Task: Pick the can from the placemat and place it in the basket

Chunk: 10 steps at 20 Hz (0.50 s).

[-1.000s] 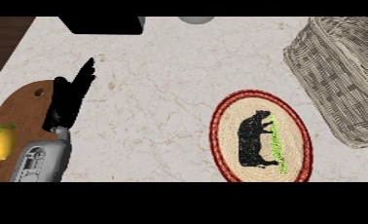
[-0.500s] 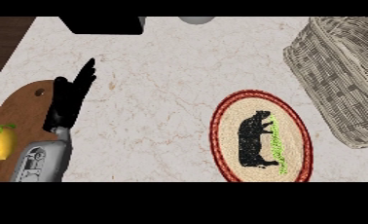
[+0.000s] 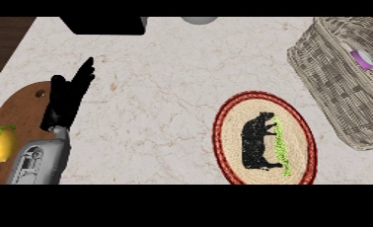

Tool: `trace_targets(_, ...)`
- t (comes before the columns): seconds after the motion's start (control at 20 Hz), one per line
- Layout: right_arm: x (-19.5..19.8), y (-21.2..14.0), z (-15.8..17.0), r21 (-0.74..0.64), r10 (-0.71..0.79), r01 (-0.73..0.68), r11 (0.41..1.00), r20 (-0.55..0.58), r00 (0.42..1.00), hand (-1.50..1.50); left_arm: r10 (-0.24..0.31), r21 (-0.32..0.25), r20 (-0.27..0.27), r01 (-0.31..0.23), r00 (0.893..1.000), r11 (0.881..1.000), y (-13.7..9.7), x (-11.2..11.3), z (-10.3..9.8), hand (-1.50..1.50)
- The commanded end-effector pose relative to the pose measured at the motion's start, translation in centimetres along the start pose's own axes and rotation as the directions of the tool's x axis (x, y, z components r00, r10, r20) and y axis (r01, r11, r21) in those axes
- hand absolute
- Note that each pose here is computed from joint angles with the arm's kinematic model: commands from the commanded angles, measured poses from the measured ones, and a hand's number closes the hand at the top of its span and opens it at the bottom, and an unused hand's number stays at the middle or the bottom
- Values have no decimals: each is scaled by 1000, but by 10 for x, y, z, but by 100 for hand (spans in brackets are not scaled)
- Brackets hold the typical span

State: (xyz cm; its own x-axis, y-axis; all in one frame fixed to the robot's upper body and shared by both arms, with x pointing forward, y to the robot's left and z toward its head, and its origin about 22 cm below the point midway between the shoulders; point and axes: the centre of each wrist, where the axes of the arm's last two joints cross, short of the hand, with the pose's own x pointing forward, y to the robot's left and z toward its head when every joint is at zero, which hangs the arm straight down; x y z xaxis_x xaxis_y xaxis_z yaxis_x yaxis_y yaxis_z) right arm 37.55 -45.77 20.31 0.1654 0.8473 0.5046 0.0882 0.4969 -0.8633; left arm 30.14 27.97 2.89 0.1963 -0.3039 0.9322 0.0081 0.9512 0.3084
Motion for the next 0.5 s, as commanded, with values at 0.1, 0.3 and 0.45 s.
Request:
trace_targets(0.1, -14, 1, -1, -105, -142, 147, 984, 54, 988, -150, 3, 0, -3, -3, 1000, 1000, -10, -2, 6, 0)
trace_targets(0.3, -26, -2, 4, -241, -235, 248, 938, 82, 968, -150, -18, 6, -5, 18, 1000, 1000, -9, 6, 5, 0)
trace_targets(0.45, -37, -21, 8, -345, -273, 276, 897, 57, 960, -150, 3, 4, 5, -3, 1000, 1000, 10, 3, 8, 0)
